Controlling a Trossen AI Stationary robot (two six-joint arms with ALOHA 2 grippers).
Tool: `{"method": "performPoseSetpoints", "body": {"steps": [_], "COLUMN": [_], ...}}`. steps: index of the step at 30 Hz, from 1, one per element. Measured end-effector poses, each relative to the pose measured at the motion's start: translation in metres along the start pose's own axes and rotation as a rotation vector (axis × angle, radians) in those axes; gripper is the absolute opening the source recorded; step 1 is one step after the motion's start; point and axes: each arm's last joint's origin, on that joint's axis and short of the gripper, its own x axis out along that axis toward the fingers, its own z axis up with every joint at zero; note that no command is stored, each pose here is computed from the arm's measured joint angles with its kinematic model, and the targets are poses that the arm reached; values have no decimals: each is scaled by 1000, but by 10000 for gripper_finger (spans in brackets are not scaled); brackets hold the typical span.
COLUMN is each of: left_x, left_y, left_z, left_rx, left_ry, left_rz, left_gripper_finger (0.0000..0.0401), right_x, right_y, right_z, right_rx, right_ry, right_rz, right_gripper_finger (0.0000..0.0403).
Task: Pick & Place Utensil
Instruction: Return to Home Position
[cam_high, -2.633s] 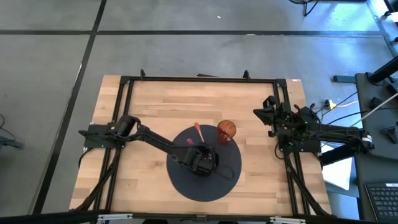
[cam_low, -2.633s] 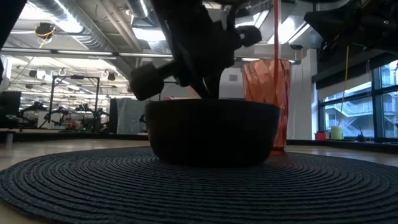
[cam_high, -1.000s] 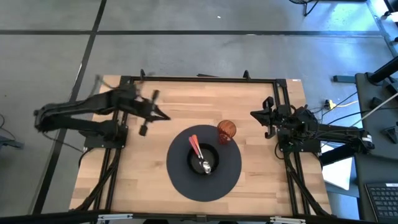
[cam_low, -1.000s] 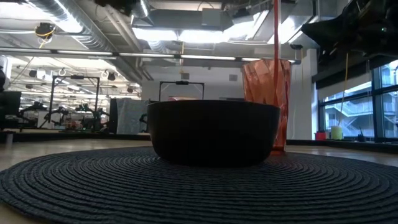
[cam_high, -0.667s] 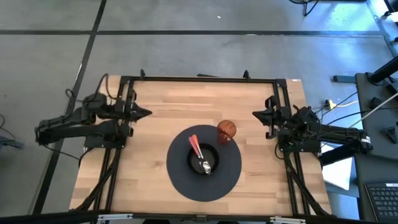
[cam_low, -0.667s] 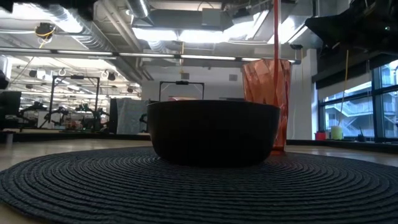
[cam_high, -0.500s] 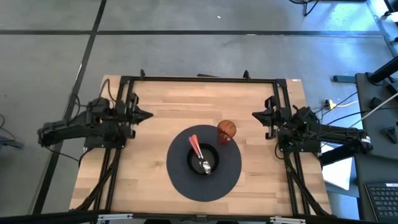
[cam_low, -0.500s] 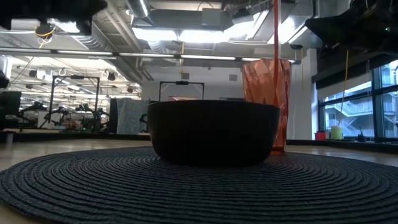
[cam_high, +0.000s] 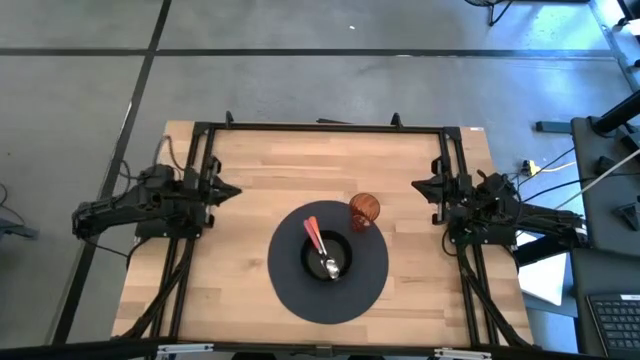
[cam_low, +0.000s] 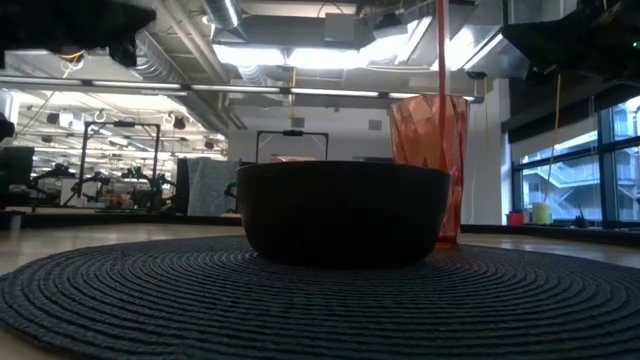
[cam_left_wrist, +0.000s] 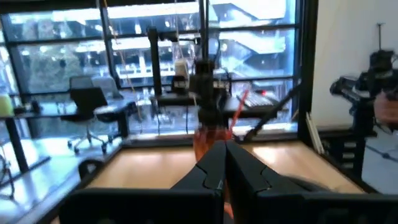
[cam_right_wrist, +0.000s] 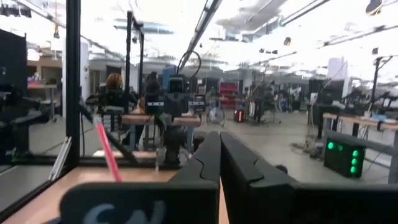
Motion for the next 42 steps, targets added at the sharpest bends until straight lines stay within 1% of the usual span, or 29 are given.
{"method": "performPoseSetpoints", "body": {"steps": [2, 5, 7, 9, 12, 15, 19, 21, 23, 25, 28, 32, 38, 42], "left_x": [4, 8, 9, 8, 8, 8, 8, 9, 9, 9, 9, 9, 9, 10], "left_y": [0, 0, -1, -2, -2, -4, -8, -9, -10, -13, -16, -18, -17, -16], "left_z": [-16, -33, -45, -50, -50, -43, -49, -57, -60, -61, -60, -59, -59, -57], "left_rx": [-1, 17, 18, 23, 7, -3, 2, 11, 21, 28, 68, 126, 132, 160], "left_ry": [1, -46, -27, -25, -24, -46, -23, 32, 59, 71, 55, 51, 54, 34], "left_rz": [-12, -26, -48, -60, -67, -131, -181, -163, -140, -143, -154, -124, -89, -36], "left_gripper_finger": [2, 1, 3, 3, 3, 3, 2, 1, 2, 3, 2, 2, 1, 1], "right_x": [0, 1, 0, -1, -1, -2, -2, -2, -2, -2, -2, -2, -2, -2], "right_y": [0, 1, 1, 1, 1, 0, 1, 1, 1, 1, 1, 1, 1, 1], "right_z": [-2, -3, -6, -10, -13, -14, -15, -15, -15, -15, -16, -16, -16, -16], "right_rx": [1, -1, -1, -6, -5, 0, -8, -9, -10, -10, -11, -10, -14, -14], "right_ry": [18, 22, -9, -55, -40, -23, -22, -22, -21, -18, -7, -5, -5, -6], "right_rz": [11, 27, 26, 28, 25, 20, 55, 66, 67, 68, 68, 68, 68, 67], "right_gripper_finger": [1, 1, 1, 1, 1, 0, 0, 0, 0, 0, 1, 3, 1, 1]}}
